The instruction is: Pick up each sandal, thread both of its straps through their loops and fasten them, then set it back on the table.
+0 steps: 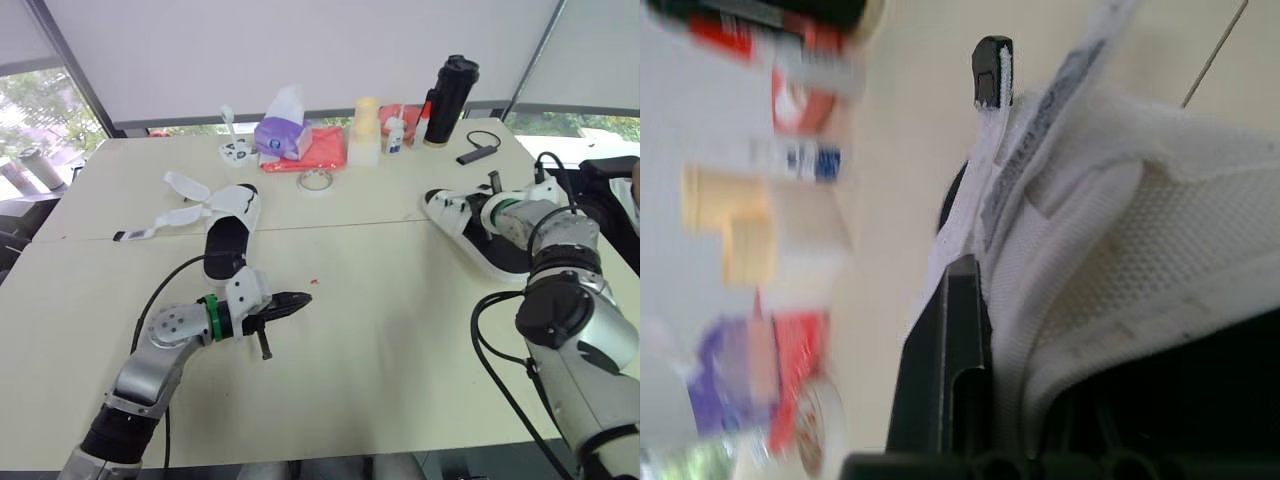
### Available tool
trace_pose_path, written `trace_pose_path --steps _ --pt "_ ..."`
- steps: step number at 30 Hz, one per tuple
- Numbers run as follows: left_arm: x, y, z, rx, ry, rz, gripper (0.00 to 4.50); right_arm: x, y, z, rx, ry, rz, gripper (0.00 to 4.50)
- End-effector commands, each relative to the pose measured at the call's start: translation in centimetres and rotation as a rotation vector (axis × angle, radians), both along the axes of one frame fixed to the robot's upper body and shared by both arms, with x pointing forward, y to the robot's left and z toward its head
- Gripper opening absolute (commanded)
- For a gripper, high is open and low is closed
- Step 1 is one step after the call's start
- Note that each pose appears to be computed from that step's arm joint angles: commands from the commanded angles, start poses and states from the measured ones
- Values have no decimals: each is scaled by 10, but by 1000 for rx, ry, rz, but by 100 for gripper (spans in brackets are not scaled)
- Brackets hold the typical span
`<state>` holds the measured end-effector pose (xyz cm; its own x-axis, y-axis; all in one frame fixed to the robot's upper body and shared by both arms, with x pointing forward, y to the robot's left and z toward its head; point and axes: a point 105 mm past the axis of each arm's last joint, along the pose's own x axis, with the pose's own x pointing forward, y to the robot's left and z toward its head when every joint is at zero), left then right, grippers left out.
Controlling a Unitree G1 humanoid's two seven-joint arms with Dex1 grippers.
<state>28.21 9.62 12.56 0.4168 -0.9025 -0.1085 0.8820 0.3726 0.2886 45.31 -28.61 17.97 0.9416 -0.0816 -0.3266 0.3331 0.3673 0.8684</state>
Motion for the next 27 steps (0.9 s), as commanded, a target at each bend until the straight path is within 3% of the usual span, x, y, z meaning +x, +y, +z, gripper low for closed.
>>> trace_pose_path --steps 1,8,16,19,25,27 --pt "-2 -3 7 -12 -36 -12 0 3 -12 36 53 -135 -85 3" --pt "-2 -4 5 -8 -32 -17 0 1 -17 23 106 -117 -136 3" --pt "-2 -4 3 -1 -28 -21 0 2 7 4 115 -64 -82 3" --pt "-3 -4 3 -2 -26 -23 0 1 12 2 106 -64 -68 136" --pt "-4 -5 1 -1 -19 -25 0 -8 12 17 37 -87 -29 445" --pt "-5 -5 0 -1 -15 -25 0 -13 18 23 22 -87 4 449"
